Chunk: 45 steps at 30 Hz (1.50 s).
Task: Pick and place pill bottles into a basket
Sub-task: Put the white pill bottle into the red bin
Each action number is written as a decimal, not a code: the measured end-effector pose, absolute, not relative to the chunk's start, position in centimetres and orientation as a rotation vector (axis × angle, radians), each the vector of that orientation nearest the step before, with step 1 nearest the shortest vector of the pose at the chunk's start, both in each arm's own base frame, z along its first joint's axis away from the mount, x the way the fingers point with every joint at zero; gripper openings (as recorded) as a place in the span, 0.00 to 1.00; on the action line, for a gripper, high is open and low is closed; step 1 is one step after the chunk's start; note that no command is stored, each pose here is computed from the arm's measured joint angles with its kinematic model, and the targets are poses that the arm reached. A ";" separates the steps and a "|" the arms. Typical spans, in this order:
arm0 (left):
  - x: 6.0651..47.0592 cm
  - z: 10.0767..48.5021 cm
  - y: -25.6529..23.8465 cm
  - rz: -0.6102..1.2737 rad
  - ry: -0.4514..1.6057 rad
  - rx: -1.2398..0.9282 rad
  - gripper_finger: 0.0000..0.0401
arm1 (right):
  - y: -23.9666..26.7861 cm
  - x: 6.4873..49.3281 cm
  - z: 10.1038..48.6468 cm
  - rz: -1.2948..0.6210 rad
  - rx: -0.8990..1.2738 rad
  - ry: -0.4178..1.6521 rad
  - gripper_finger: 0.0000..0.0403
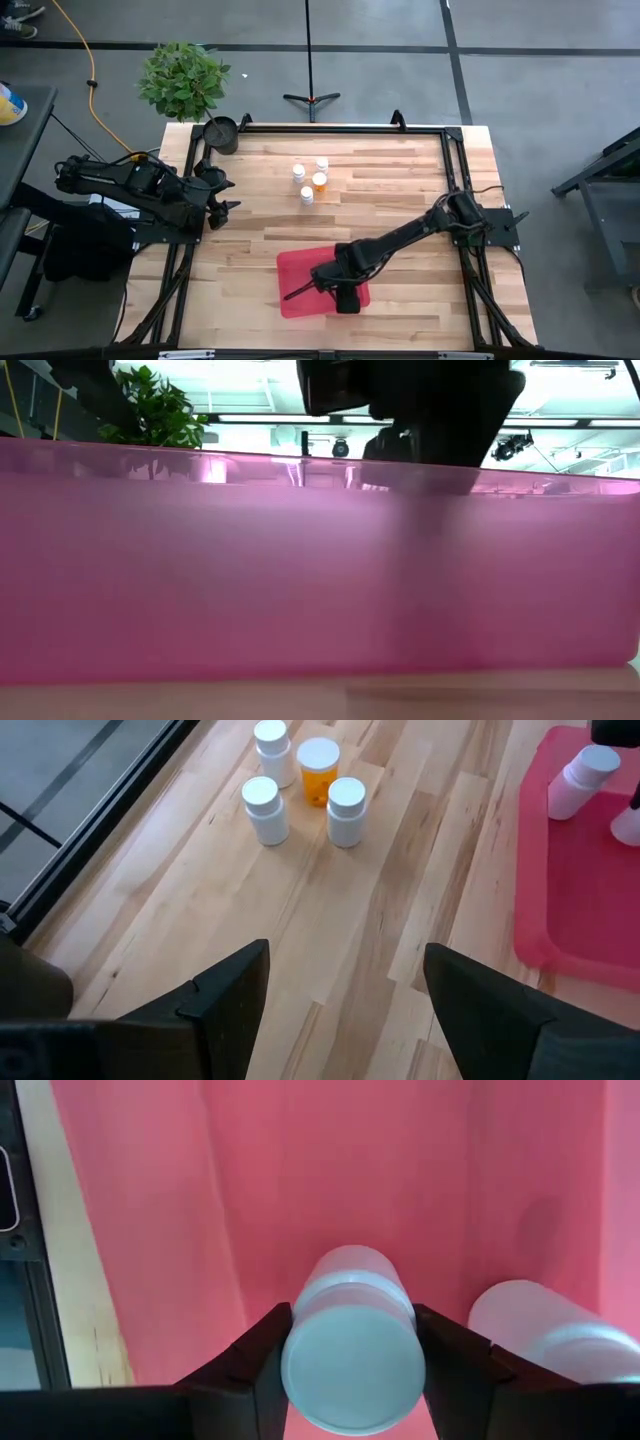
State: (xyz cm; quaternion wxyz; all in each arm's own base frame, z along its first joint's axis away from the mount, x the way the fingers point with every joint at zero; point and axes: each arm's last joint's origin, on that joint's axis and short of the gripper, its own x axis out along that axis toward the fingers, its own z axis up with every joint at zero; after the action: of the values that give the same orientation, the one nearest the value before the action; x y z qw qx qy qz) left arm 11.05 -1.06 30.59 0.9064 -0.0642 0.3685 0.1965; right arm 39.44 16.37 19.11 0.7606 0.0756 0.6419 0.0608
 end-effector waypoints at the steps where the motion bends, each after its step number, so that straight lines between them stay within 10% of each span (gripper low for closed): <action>1: 11.1 30.6 -1.1 0.406 0.760 -0.134 0.74 | 16.6 39.4 19.1 0.133 0.166 1.399 0.42; 45: 11.1 30.6 -1.1 0.391 0.766 -0.143 0.74 | 18.0 38.3 19.0 0.085 0.122 1.427 0.57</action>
State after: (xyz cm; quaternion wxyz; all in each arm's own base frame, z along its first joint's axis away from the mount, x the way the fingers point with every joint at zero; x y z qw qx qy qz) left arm 11.06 -1.11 30.58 0.9065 -0.0695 0.3710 0.1894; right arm 38.28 17.96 19.02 0.7536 0.0559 0.6538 0.0389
